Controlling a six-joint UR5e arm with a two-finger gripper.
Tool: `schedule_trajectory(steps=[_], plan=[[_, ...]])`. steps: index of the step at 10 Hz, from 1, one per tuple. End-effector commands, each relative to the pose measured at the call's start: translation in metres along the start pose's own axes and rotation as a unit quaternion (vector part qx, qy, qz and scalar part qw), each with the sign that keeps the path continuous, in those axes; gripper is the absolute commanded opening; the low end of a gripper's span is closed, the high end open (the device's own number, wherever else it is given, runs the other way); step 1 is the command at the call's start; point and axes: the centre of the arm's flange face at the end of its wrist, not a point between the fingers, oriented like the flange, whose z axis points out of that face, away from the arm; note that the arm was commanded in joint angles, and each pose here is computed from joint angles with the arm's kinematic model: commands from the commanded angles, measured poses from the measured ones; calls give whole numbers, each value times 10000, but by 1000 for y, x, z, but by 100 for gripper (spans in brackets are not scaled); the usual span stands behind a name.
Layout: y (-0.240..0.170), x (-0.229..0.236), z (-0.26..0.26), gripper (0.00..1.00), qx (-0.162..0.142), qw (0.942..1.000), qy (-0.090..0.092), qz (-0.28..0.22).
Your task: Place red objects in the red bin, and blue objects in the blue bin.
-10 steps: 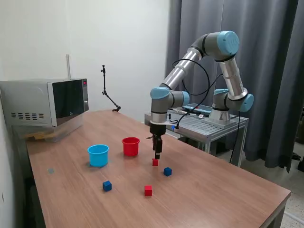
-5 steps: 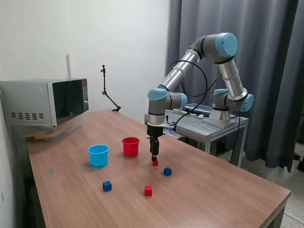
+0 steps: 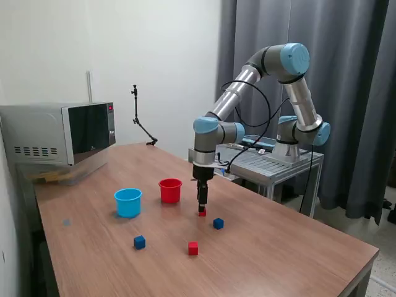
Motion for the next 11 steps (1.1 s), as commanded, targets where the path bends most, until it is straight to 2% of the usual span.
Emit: schedule_trajectory(steps=[1, 11], plan=[[-9, 2, 6, 100, 49, 9999, -32, 81], [-8, 4, 7, 100, -82, 9999, 47, 52]])
